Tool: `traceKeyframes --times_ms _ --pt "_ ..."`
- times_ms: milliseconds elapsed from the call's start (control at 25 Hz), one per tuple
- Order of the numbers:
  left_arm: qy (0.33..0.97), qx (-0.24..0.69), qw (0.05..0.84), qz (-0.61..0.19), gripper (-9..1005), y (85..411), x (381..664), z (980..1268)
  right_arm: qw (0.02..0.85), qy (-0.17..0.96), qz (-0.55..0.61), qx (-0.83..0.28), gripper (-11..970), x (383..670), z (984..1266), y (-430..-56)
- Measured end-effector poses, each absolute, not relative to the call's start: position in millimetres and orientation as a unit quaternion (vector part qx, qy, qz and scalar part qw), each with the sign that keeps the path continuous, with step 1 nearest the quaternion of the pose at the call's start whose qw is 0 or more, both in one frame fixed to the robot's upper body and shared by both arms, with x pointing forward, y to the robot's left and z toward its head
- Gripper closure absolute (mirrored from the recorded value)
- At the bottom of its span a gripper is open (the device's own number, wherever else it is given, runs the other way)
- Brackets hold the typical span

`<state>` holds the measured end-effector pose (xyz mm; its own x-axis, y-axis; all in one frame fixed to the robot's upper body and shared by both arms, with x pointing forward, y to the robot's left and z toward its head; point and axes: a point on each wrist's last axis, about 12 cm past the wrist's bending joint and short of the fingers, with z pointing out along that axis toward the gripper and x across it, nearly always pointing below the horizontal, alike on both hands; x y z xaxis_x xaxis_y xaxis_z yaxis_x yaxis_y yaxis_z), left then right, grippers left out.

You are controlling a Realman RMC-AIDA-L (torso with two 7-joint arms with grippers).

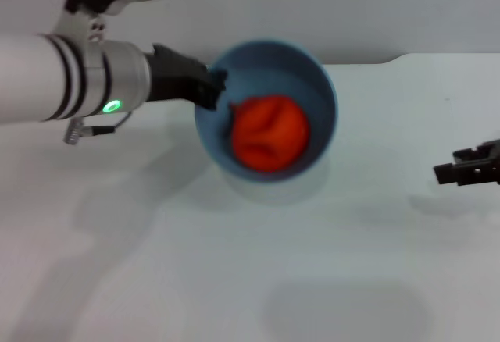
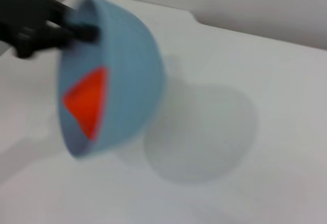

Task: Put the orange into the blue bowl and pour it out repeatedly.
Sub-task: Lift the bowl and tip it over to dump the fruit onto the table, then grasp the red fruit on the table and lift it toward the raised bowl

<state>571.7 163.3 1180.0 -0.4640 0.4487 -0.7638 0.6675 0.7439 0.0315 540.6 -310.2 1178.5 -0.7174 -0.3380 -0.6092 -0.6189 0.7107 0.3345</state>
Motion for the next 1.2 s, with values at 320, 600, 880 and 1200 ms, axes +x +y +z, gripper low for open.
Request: traceKeyframes --times_ms 320,600,880,1200 --pt "0.719 0.374 0.584 -0.043 997 162 528 1160 0.264 0.903 0.276 -0.193 447 537 1167 -343" --pt "0.583 0.391 0.708 0.080 997 148 498 1128 0.205 0.933 0.247 -0.163 448 534 1152 -354" --pt "0.424 0.460 0.756 0.195 997 125 476 1103 0.195 0.935 0.248 -0.161 446 534 1149 -352" --pt "0.442 0.457 0.745 0.203 998 117 490 1097 0.193 0.934 0.253 -0.161 443 534 1147 -349"
